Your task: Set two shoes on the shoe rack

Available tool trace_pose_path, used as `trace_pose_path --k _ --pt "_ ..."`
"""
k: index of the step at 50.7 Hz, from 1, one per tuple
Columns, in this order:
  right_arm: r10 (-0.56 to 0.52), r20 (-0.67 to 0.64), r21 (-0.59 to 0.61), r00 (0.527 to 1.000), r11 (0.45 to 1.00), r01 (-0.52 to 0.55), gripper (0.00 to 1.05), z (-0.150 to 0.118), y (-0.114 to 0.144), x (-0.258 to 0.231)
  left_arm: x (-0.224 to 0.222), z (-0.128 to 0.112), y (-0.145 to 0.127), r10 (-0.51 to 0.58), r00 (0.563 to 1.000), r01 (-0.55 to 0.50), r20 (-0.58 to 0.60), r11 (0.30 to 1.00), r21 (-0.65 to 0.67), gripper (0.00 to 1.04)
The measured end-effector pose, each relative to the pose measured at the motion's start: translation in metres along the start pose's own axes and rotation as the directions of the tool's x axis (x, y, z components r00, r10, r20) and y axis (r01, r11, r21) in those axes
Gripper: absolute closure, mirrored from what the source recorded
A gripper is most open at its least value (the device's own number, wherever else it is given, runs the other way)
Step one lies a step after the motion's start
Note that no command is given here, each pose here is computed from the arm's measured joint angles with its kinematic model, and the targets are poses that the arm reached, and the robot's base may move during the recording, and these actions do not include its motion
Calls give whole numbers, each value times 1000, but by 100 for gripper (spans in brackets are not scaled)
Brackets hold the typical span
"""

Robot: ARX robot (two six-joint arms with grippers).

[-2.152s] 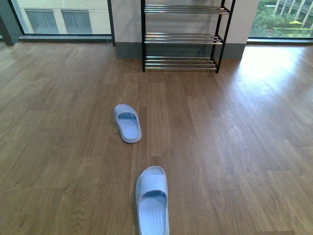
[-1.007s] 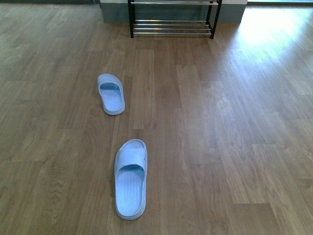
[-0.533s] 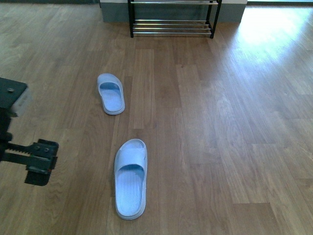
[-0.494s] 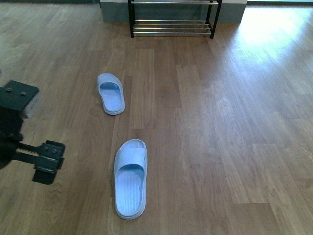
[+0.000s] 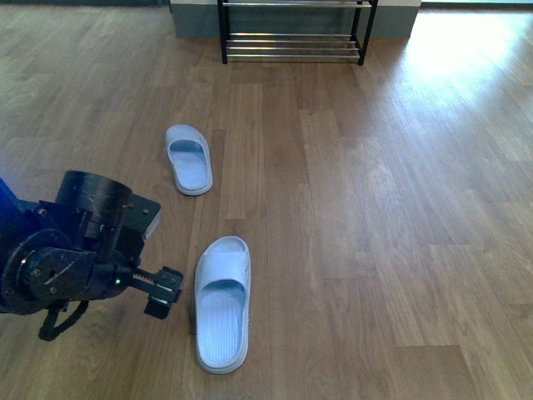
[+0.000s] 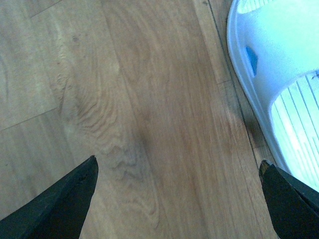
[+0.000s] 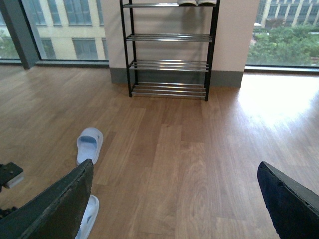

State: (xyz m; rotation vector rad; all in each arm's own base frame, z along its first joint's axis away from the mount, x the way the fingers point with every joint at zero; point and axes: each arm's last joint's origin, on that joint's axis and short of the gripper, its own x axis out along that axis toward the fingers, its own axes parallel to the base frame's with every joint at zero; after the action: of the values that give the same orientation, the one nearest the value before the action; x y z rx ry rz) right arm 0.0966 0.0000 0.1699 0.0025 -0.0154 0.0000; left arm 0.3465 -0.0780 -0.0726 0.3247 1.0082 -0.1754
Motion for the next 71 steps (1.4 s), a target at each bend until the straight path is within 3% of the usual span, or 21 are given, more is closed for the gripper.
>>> trace_pose_path --k 9,20,36,49,59,71 --pt "0 0 0 1000 1000 0 9 0 0 0 28 0 -9 -121 993 121 -5 992 -37 9" --pt "0 0 0 1000 1000 0 9 0 0 0 59 3 -25 -178 984 178 -24 984 -21 9" --pt "0 0 0 1000 1000 0 9 0 0 0 96 2 -42 -199 980 199 19 980 13 9" --pt "0 0 0 1000 1000 0 9 0 0 0 118 -8 -48 -128 980 118 151 990 74 10" --pt "0 0 0 1000 1000 0 9 0 0 0 128 -13 -44 -66 989 63 133 998 25 49" --pt "0 0 0 1000 1000 0 9 0 0 0 134 -11 -31 -6 991 7 136 1000 -5 89"
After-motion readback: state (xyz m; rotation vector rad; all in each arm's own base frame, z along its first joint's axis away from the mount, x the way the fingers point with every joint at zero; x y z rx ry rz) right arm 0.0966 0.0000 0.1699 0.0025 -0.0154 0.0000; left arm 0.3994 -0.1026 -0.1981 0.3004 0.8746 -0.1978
